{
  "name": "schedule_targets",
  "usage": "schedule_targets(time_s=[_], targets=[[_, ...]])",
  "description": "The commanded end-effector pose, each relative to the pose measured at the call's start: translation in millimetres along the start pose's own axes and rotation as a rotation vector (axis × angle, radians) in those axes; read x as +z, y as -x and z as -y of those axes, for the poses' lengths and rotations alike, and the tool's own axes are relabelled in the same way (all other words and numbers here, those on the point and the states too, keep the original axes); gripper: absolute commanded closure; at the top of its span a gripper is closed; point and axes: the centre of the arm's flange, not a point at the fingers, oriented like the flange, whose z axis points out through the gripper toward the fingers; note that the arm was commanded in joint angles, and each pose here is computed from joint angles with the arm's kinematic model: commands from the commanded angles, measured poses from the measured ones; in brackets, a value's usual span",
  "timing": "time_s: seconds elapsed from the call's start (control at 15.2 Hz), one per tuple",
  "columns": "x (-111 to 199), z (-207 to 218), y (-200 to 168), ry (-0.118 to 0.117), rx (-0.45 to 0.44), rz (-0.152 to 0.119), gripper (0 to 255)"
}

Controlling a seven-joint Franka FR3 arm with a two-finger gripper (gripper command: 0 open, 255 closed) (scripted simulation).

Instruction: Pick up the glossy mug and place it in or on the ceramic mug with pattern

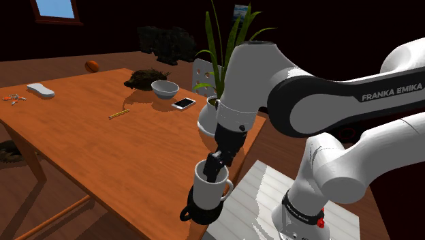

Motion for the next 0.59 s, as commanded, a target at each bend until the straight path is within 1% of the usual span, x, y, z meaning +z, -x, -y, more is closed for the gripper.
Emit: schedule_targets(time_s=[0.0,0.2,0.53], targets=[[-13,0,0,0.000,0.000,0.000,0],[-50,0,0,0.000,0.000,0.000,0],[-50,0,0,0.000,0.000,0.000,0]])
